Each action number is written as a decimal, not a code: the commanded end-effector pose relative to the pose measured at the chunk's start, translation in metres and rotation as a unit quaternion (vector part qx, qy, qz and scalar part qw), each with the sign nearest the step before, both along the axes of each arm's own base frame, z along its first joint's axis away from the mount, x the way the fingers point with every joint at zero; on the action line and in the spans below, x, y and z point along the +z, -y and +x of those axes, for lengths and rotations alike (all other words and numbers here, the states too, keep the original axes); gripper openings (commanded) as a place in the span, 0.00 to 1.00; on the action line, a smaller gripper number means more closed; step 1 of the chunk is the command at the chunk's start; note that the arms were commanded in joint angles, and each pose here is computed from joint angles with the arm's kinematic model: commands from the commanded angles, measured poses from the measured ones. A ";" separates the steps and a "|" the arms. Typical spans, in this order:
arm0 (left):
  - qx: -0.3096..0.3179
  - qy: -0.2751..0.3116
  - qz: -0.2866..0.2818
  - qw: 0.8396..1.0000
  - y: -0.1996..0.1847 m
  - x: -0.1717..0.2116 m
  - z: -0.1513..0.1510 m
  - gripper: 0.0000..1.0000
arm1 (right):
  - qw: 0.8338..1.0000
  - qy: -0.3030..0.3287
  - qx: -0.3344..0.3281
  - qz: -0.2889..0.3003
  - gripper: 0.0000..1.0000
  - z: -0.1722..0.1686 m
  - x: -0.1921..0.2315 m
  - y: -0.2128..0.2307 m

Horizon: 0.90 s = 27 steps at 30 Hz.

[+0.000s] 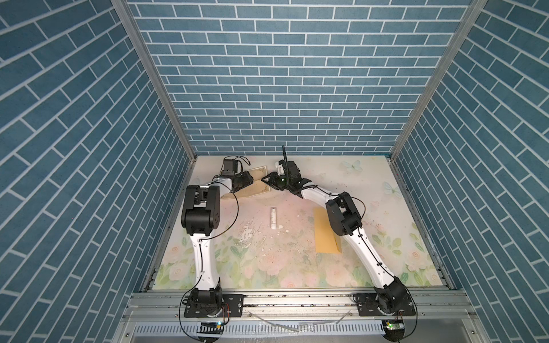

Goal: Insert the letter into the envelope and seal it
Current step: 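Reach the right gripper across to the letter's edge and grasp it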

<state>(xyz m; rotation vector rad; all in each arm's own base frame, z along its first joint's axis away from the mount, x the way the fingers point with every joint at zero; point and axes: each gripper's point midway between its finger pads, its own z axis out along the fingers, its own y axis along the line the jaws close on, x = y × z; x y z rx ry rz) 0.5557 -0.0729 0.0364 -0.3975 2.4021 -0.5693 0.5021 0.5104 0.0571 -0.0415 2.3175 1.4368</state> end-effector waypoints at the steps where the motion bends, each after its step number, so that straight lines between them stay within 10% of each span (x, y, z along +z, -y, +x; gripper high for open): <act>1: -0.005 -0.084 -0.004 0.996 0.004 -0.043 -0.034 0.58 | 1.000 0.003 -0.003 0.021 0.30 0.004 0.010 -0.010; 12: -0.005 -0.082 -0.008 0.997 0.005 -0.040 -0.033 0.59 | 0.999 0.005 -0.008 0.037 0.03 0.008 0.011 -0.014; 27: 0.000 -0.011 -0.017 1.000 0.005 0.038 -0.027 0.63 | 0.995 0.094 0.002 0.026 0.00 0.008 0.072 -0.005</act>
